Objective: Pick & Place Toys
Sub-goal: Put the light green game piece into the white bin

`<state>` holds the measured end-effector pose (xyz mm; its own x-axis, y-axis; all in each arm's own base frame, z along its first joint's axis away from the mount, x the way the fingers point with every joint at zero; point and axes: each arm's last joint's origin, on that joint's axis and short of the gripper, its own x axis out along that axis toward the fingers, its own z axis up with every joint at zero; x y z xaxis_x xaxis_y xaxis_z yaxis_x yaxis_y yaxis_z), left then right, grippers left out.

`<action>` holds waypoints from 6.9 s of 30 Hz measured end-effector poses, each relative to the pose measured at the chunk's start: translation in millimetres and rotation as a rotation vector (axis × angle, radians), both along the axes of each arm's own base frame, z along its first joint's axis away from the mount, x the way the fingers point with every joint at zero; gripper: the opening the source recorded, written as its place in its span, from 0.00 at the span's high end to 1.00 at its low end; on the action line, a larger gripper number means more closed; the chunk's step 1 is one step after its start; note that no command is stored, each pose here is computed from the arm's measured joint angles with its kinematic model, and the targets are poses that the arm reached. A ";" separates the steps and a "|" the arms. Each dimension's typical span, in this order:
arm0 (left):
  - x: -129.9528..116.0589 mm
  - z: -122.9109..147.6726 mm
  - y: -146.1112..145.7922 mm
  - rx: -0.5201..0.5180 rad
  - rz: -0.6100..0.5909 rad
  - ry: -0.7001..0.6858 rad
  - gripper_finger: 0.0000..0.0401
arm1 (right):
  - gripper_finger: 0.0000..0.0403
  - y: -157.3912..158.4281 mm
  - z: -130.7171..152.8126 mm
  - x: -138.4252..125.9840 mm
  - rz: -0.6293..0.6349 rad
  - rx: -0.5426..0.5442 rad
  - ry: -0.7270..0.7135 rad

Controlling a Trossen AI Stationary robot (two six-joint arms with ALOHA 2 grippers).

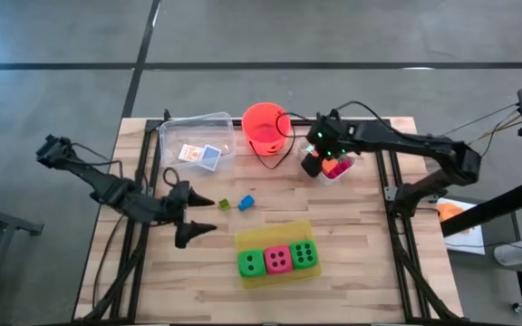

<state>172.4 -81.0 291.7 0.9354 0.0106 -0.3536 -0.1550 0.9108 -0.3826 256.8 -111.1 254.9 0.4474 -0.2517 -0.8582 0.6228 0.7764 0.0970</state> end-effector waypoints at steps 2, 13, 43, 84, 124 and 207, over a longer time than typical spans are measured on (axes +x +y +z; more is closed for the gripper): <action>3.2 2.6 6.2 0.013 -0.007 -0.002 0.02 | 0.30 15.6 0.7 -0.5 0.037 -0.015 -0.062; 22.0 -8.0 36.6 0.017 0.141 0.067 0.02 | 0.30 79.7 -27.2 3.2 0.232 -0.036 -0.330; 75.9 -100.0 60.3 0.237 0.156 0.655 0.02 | 0.30 89.3 -39.8 10.4 0.374 -0.097 -0.249; 78.3 -163.0 75.2 0.185 0.118 0.897 0.02 | 0.30 89.8 -41.1 9.3 0.377 -0.092 -0.232; 69.4 -110.5 71.6 -0.167 0.172 0.665 0.70 | 0.30 117.0 -30.1 19.7 0.610 -0.254 -0.348; 114.9 -38.2 75.8 -0.309 0.111 -0.146 0.07 | 0.67 164.5 25.7 67.7 0.346 -0.771 -0.420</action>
